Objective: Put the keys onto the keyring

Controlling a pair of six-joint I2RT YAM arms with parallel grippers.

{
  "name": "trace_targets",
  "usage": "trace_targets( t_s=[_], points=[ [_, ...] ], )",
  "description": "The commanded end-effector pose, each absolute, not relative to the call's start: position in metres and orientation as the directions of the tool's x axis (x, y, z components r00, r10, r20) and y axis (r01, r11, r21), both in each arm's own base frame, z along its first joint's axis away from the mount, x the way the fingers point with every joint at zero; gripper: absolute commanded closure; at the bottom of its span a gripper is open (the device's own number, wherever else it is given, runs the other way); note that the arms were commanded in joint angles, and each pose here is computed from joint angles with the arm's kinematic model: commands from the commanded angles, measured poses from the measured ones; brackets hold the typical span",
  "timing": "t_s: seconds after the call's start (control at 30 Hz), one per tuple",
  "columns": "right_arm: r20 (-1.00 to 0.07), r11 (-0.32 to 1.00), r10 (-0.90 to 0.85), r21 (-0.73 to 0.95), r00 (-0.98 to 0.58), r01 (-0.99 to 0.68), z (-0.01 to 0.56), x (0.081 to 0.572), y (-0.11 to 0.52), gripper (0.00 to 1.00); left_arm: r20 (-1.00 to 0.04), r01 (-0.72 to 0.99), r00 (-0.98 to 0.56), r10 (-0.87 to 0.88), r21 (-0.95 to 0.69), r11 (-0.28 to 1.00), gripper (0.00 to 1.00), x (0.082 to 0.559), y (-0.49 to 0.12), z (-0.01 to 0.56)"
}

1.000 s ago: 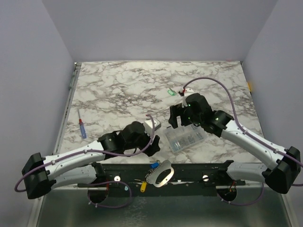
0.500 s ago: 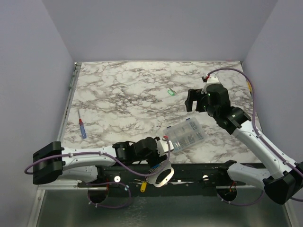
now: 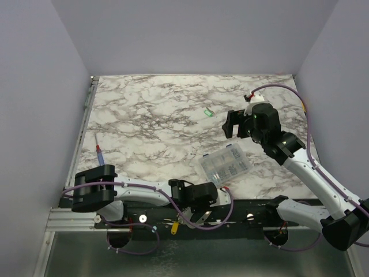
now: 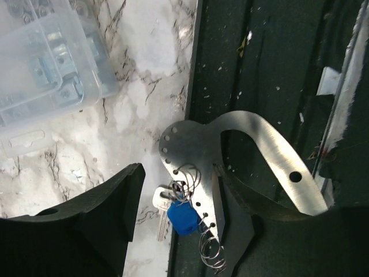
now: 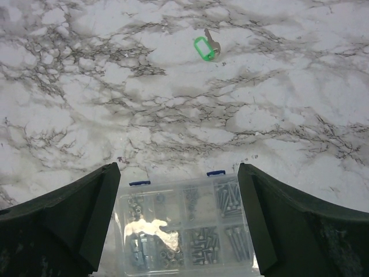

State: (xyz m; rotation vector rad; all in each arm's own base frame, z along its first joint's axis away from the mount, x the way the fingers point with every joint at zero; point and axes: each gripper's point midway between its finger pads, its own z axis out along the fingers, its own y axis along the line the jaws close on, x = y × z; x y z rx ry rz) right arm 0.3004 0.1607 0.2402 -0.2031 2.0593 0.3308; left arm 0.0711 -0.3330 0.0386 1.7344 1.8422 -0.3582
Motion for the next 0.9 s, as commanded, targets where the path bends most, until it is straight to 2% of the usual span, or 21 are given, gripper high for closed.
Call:
trace_targets(
  t_s=[0.0, 0.2, 0.43, 0.5, 0.63, 0.73, 0.87],
  points=[
    [-0.883, 0.933, -0.006, 0.163, -0.469, -0.32, 0.245, 0.298, 0.165, 0.05, -0.518, 0.966, 0.025, 0.855, 0.233, 0.112, 0.44, 0.077, -0.32, 0.04],
    [-0.883, 0.927, -0.003, 0.173, -0.469, -0.332, 0.245, 0.296, 0.168, 0.05, -0.476, 0.961, 0.022, 0.879, 0.254, 0.114, 0.45, 0.08, -0.314, 0.031],
    [-0.881, 0.926, -0.006, 0.174, -0.473, -0.336, 0.244, 0.295, 0.167, 0.05, -0.449, 0.958, 0.021, 0.893, 0.263, 0.11, 0.56, 0.082, -0.315, 0.023],
    [-0.882, 0.925, -0.005, 0.175, -0.471, -0.337, 0.244, 0.295, 0.167, 0.05, -0.449, 0.96, 0.03, 0.893, 0.262, 0.099, 0.66, 0.082, -0.317, 0.023],
    [-0.881, 0.926, -0.006, 0.173, -0.472, -0.336, 0.243, 0.294, 0.167, 0.05, -0.444, 0.963, 0.046, 0.895, 0.257, 0.078, 1.0, 0.08, -0.317, 0.023],
    [-0.882, 0.925, -0.007, 0.173, -0.471, -0.337, 0.244, 0.294, 0.167, 0.05, -0.459, 0.967, 0.052, 0.887, 0.246, 0.07, 1.0, 0.077, -0.317, 0.03],
    [-0.885, 0.927, -0.002, 0.173, -0.466, -0.332, 0.246, 0.294, 0.166, 0.05, -0.556, 0.968, 0.05, 0.83, 0.23, 0.096, 1.0, 0.077, -0.328, 0.067]
  ],
)
